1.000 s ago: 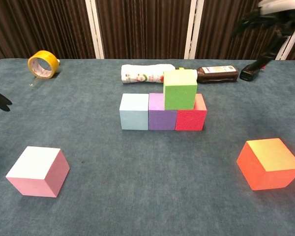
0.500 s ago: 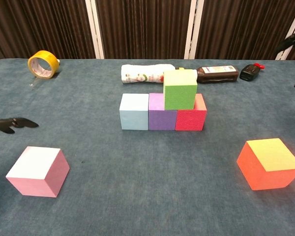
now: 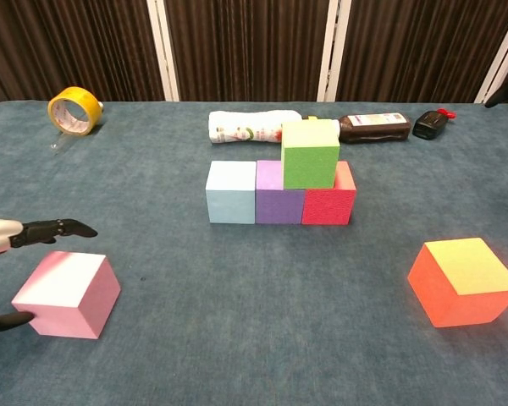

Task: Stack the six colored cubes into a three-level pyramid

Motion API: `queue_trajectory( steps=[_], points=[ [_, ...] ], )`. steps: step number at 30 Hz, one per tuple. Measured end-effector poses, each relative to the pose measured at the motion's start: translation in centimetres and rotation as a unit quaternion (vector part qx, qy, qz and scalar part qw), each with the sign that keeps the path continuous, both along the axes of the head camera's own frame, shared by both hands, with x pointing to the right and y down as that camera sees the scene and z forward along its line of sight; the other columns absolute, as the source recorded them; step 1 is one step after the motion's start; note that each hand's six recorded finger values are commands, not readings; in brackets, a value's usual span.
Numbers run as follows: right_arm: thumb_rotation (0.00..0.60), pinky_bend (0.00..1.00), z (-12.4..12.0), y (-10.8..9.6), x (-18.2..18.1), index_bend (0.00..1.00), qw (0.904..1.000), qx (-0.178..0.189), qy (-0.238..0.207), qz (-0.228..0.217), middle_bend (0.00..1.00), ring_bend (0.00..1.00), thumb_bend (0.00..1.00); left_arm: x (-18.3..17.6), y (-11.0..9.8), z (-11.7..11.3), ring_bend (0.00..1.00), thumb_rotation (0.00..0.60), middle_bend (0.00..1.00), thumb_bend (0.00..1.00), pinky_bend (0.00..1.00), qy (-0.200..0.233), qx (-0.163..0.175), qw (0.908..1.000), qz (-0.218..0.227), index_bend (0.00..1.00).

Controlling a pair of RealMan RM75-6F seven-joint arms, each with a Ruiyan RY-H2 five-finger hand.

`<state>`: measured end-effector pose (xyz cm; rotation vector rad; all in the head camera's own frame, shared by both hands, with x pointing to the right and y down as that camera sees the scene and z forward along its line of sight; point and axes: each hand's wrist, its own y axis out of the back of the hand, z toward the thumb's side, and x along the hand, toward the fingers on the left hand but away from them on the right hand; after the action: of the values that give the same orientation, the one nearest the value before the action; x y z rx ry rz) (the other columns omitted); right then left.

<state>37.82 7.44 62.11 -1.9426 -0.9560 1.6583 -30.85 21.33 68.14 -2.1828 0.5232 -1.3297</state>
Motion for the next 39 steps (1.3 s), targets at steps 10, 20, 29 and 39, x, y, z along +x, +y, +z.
queue_trajectory(
  steps=[10, 20, 29, 39],
  points=[
    [0.6, 0.16, -0.4, 0.4, 0.9, 0.29, 0.9998, 0.004, -0.006, 0.019, 0.19, 0.07, 0.26, 1.7, -2.0, 0.2, 0.44, 0.6, 0.48, 0.33, 0.38, 0.06, 0.024, 0.9972, -0.039, 0.4],
    [0.6, 0.16, -2.0, 0.8, 1.1, 0.29, 0.9993, 0.018, -0.013, 0.03, 0.19, 0.07, 0.26, 6.0, -11.2, -3.2, 0.42, 0.6, 0.44, 0.33, 0.39, 0.127, 0.091, 0.9856, -0.066, 0.36],
    [0.6, 0.16, -3.1, 1.6, 1.6, 0.29, 0.9988, 0.027, -0.009, 0.039, 0.19, 0.07, 0.26, 9.6, -16.2, -2.6, 0.41, 0.6, 0.44, 0.33, 0.37, 0.108, 0.103, 0.9872, -0.056, 0.34],
    [0.6, 0.16, -4.2, 2.5, 2.5, 0.29, 0.9978, 0.035, 0.0, 0.055, 0.19, 0.07, 0.26, 13.7, -18.5, -0.1, 0.4, 0.6, 0.43, 0.33, 0.34, 0.069, 0.096, 0.9924, -0.034, 0.33]
  ],
)
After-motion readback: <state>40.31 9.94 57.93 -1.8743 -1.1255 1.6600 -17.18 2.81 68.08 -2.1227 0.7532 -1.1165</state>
